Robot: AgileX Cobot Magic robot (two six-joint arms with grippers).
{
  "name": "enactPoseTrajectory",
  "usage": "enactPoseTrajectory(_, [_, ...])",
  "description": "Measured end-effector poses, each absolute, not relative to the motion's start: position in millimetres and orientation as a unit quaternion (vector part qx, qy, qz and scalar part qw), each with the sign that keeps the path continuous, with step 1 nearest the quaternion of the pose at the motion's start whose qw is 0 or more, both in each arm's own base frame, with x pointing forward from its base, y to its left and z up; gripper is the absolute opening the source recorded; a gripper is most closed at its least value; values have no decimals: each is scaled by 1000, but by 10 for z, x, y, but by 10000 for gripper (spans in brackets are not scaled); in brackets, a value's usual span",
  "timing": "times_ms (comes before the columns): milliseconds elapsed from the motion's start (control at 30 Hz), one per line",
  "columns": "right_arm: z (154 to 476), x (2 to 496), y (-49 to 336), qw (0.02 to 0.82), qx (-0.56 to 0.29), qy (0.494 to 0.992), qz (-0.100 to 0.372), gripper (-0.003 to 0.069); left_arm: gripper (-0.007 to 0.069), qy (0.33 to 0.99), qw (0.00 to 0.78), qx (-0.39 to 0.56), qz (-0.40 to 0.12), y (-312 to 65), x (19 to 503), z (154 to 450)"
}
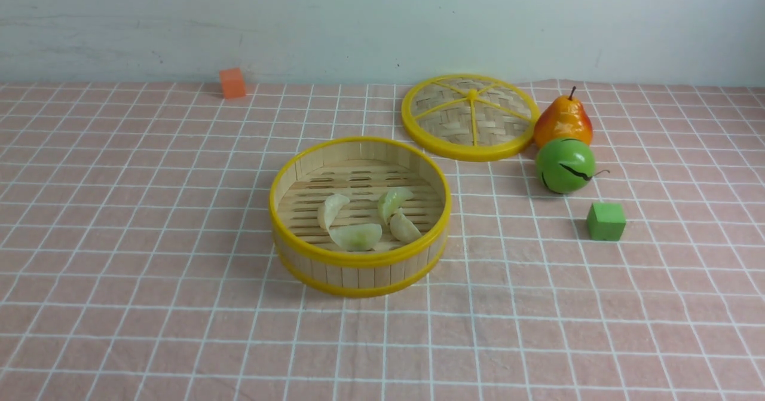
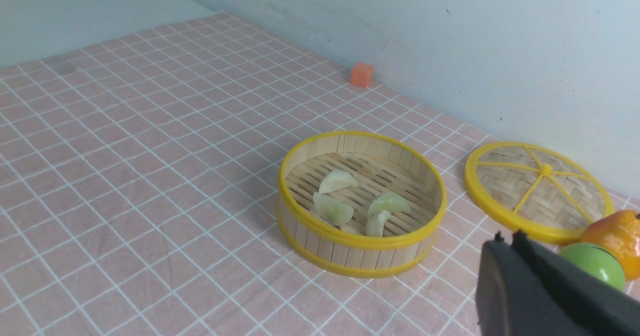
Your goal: Put the dumplings into the steamer on the table with the pink tablecloth.
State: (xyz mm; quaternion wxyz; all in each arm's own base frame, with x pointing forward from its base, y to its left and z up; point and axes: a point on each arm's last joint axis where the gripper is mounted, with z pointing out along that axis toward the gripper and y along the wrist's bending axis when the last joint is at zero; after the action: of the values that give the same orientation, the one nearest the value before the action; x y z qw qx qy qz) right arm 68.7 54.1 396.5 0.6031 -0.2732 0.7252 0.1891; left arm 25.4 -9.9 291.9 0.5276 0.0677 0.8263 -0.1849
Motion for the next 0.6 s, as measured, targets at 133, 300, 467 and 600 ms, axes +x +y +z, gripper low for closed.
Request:
enactPoseTrajectory(133, [3915,643,517,594,-279,731,185,-1,75,826,528,68,-185,-99,254,2919])
enactPoseTrajectory(300, [3655,726,532,600,-272,732,172,-1,79,826,528,68,-185,-99,254,2919])
enactPoseTrajectory(467, [3168,776,428,651,-210,715,144,-1,87,826,528,68,-185,-99,254,2919])
enactPoseTrajectory(600, [2650,700,249,662,-134,731,102,-1,92,826,528,68,-185,-99,254,2919])
